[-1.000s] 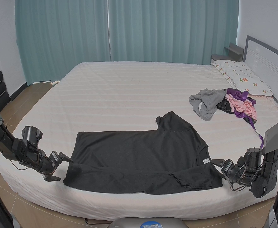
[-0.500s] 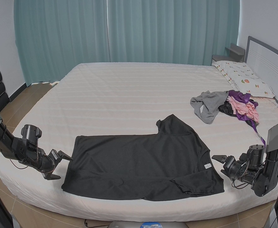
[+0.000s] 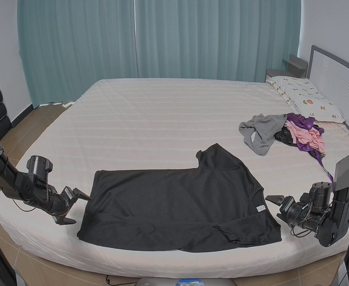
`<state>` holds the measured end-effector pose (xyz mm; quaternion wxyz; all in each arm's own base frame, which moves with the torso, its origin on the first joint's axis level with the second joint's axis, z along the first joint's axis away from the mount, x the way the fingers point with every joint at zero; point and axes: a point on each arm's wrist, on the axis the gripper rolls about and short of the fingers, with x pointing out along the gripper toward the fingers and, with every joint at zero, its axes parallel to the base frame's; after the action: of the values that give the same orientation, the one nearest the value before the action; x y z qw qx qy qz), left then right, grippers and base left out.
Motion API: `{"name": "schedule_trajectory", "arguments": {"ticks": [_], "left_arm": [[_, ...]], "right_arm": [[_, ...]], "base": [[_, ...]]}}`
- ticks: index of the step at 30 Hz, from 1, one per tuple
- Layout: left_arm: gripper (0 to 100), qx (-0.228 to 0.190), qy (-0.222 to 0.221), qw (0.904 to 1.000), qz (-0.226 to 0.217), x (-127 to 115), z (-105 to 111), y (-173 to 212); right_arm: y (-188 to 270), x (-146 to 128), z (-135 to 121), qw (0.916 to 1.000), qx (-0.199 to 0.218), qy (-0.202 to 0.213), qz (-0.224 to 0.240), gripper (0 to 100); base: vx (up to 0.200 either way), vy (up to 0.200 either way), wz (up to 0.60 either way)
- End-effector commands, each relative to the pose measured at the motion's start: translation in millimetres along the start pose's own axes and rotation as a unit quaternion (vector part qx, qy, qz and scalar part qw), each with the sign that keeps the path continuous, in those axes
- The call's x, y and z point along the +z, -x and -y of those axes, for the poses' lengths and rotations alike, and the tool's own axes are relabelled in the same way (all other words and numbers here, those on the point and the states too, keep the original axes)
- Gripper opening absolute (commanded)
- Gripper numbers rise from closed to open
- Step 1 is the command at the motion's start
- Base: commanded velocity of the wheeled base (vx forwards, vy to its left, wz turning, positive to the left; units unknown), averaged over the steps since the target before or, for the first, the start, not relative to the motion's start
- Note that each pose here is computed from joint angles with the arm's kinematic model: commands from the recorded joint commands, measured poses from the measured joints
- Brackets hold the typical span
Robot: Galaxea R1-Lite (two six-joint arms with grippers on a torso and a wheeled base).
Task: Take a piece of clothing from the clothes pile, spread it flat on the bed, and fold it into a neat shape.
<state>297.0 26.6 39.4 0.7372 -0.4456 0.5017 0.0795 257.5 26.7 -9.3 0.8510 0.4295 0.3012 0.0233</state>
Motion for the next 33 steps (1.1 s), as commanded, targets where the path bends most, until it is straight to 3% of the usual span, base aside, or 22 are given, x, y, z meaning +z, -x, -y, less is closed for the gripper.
{"name": "schedule_trajectory", "arguments": {"ticks": [1,6,22,33], "left_arm": [[100,-0.006,0.009,0.9999,0.001,2,0,2],[100,-0.004,0.011,0.9999,-0.002,1,0,0],[100,-0.009,0.008,0.9999,0.002,0,2,5],[100,-0.039,-0.013,0.9986,0.033,6,18,18]], "right_arm": [[0,1,-1,1.0,0.004,0.002,0.004,100],[0,1,-2,1.0,0.006,0.002,0.005,100],[1,1,-3,0.9999,0.008,0.003,0.005,100],[2,1,-6,0.9999,0.013,0.006,0.006,100]], "base": [[0.0,0.2,0.0],[0.0,0.2,0.0],[0.013,0.0,0.0],[0.036,0.0,0.0]]}}
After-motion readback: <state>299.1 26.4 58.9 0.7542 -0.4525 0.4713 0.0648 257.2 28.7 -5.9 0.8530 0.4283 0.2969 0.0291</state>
